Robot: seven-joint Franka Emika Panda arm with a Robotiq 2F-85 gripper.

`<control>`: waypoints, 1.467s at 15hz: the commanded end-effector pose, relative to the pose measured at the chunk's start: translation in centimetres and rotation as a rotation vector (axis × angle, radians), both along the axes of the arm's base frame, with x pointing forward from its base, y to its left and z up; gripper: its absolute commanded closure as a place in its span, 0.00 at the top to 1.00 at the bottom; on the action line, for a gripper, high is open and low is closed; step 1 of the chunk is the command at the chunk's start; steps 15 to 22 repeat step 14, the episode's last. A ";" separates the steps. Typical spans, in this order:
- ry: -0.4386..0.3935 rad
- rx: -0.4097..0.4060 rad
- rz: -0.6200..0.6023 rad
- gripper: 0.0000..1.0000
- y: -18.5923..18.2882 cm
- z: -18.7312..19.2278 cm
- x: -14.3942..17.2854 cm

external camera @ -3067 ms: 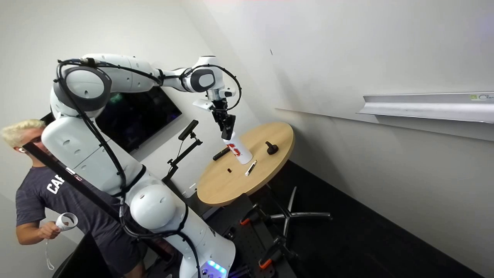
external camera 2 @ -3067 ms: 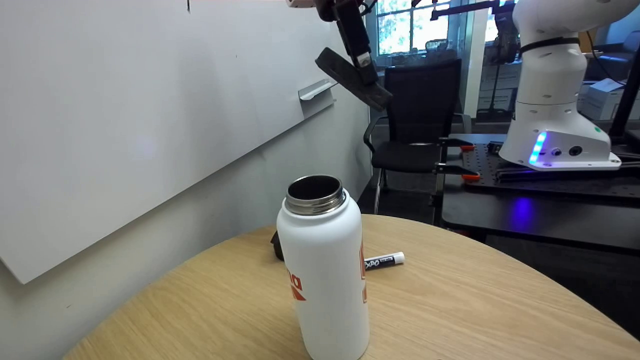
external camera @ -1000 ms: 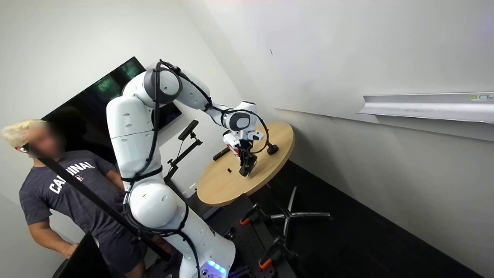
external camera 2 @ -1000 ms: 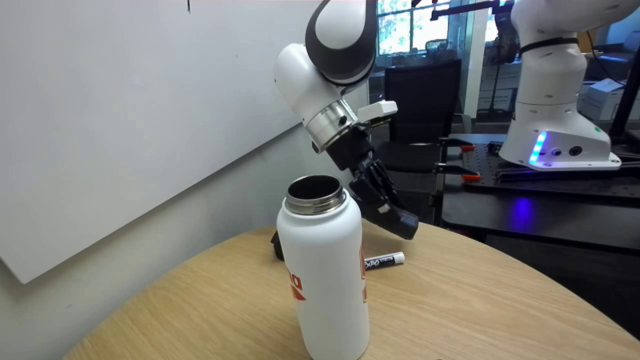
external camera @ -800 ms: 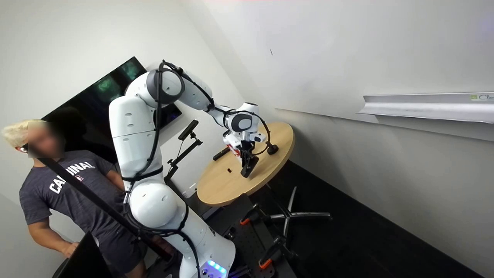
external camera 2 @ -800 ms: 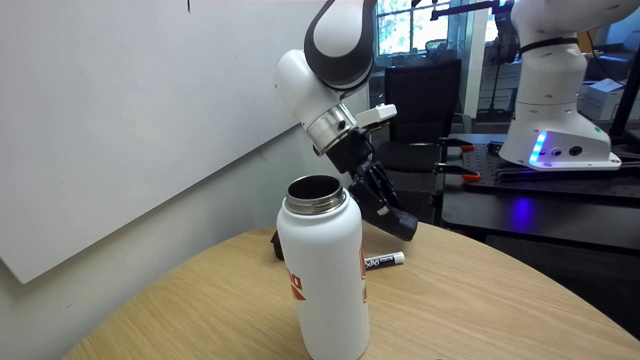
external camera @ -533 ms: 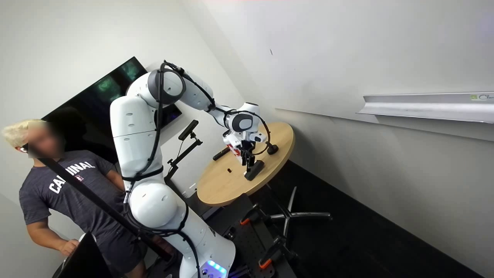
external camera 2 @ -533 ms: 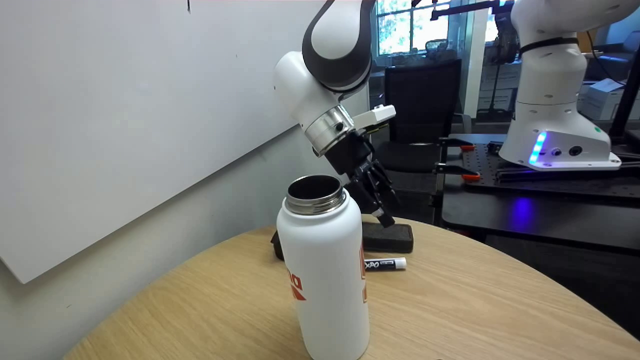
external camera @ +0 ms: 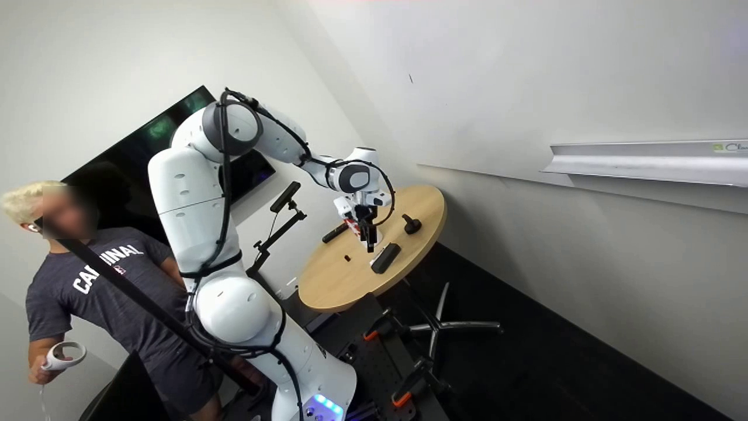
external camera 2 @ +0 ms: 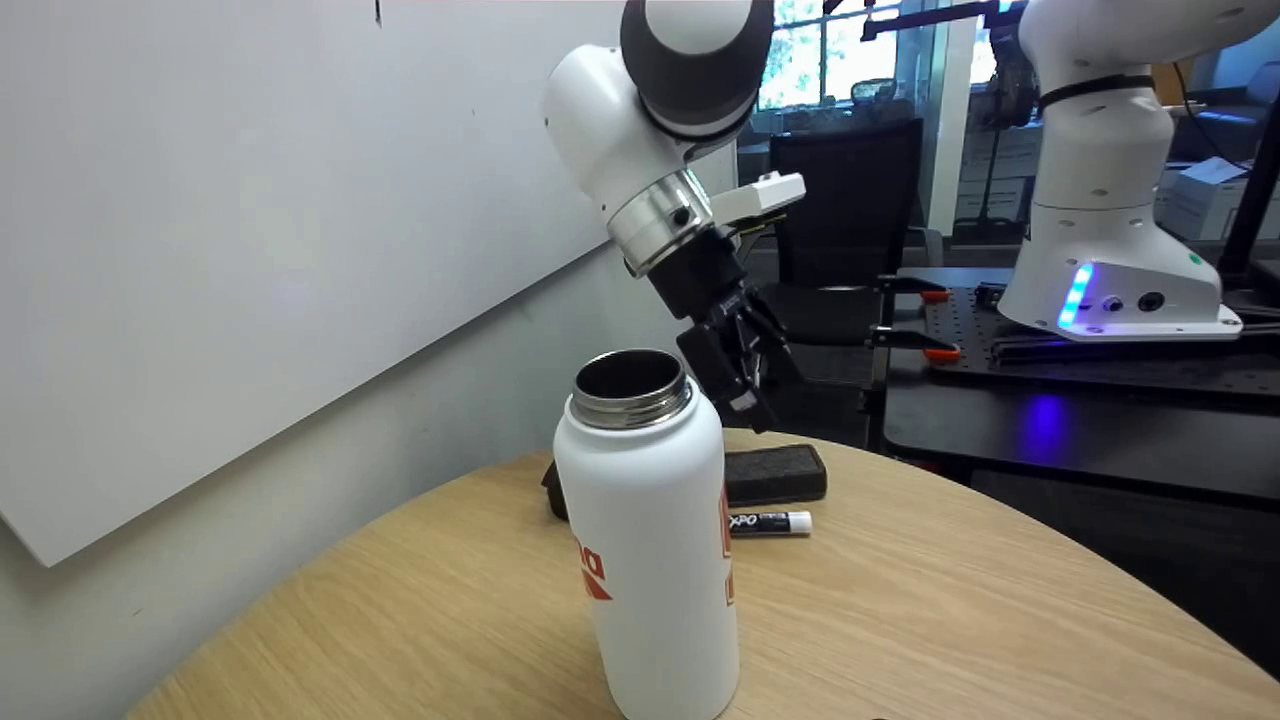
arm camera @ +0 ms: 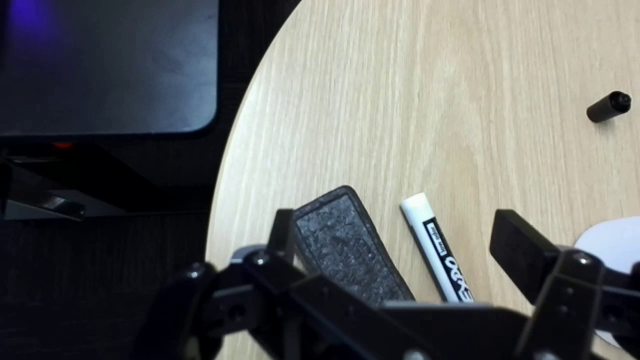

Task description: Use the black eraser to wipe the whiteboard and set it down on the table

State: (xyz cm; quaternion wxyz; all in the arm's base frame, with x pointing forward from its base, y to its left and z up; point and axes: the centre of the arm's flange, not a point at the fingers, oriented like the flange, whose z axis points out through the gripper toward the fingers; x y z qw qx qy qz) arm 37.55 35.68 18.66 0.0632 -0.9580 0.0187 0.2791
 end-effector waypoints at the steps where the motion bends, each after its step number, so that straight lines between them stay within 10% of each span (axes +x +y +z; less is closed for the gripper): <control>1: -0.162 -0.071 -0.045 1.00 -2.3 6.9 -4.1; 12: -0.634 -0.096 0.005 1.00 -6.7 21.5 -8.4; 22: -0.671 -0.093 0.012 1.00 -6.8 23.1 -8.8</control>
